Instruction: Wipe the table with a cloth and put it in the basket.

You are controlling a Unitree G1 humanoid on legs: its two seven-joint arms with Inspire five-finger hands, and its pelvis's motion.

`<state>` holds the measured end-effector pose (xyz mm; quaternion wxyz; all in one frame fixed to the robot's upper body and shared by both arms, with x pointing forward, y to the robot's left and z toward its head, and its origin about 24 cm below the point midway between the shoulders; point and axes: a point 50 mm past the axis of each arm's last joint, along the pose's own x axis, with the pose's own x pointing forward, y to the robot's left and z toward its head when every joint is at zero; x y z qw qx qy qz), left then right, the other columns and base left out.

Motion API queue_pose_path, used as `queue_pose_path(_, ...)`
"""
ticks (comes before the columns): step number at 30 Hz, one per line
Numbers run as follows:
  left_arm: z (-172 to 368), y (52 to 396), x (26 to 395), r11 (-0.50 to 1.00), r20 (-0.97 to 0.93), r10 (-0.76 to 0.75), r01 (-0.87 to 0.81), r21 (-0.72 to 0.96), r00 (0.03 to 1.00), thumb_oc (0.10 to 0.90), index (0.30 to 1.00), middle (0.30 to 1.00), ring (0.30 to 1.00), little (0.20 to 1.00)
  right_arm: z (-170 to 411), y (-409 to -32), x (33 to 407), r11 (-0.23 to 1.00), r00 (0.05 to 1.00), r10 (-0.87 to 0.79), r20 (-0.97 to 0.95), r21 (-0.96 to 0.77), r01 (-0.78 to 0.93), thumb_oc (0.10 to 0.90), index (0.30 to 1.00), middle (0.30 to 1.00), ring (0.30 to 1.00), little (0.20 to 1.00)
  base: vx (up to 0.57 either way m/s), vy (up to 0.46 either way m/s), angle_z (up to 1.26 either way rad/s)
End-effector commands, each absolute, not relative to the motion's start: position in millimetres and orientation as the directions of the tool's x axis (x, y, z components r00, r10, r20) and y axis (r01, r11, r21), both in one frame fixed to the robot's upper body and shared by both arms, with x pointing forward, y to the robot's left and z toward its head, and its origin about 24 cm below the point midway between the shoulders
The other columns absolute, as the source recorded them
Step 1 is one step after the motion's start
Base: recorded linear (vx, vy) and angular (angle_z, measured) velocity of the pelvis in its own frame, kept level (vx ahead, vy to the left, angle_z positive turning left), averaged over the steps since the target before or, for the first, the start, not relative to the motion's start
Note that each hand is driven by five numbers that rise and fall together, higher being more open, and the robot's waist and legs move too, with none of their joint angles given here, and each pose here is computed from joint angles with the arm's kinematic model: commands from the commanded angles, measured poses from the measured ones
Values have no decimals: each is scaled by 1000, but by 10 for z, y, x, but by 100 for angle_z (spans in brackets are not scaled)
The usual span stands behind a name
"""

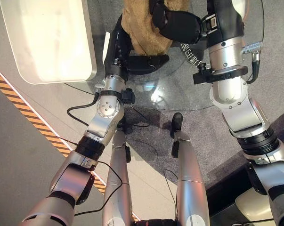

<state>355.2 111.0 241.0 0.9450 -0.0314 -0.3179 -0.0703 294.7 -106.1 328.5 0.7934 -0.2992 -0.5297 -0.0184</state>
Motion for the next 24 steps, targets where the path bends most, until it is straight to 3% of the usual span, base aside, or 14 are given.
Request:
queue_pose_path(1,2988,1008,3369,982,810,-119,191,8,575,800,900,900,900,900,3869,-899,2228,916,-27,313,949,-294,271,100,300,300,300,200,0,0,0)
queue_pose_path(13,3002,950,3355,927,804,-133,360,-107,580,800,900,900,900,900,3819,-858,2291,907,14,349,937,-341,247,100,300,300,300,200,0,0,0)
queue_pose_path(22,3017,911,3352,922,804,-148,375,-99,576,800,900,900,900,900,3878,-828,2284,905,16,354,935,-347,246,100,300,300,300,200,0,0,0)
queue_pose_path(23,3028,911,3345,920,810,-153,380,-91,566,399,556,556,556,499,3877,-825,2284,904,16,356,934,-349,247,100,300,300,300,200,0,0,0)
queue_pose_path(24,3035,911,3339,919,816,-156,385,-86,557,108,307,307,307,208,3879,-827,2284,904,16,358,934,-351,246,100,300,300,300,200,0,0,0)
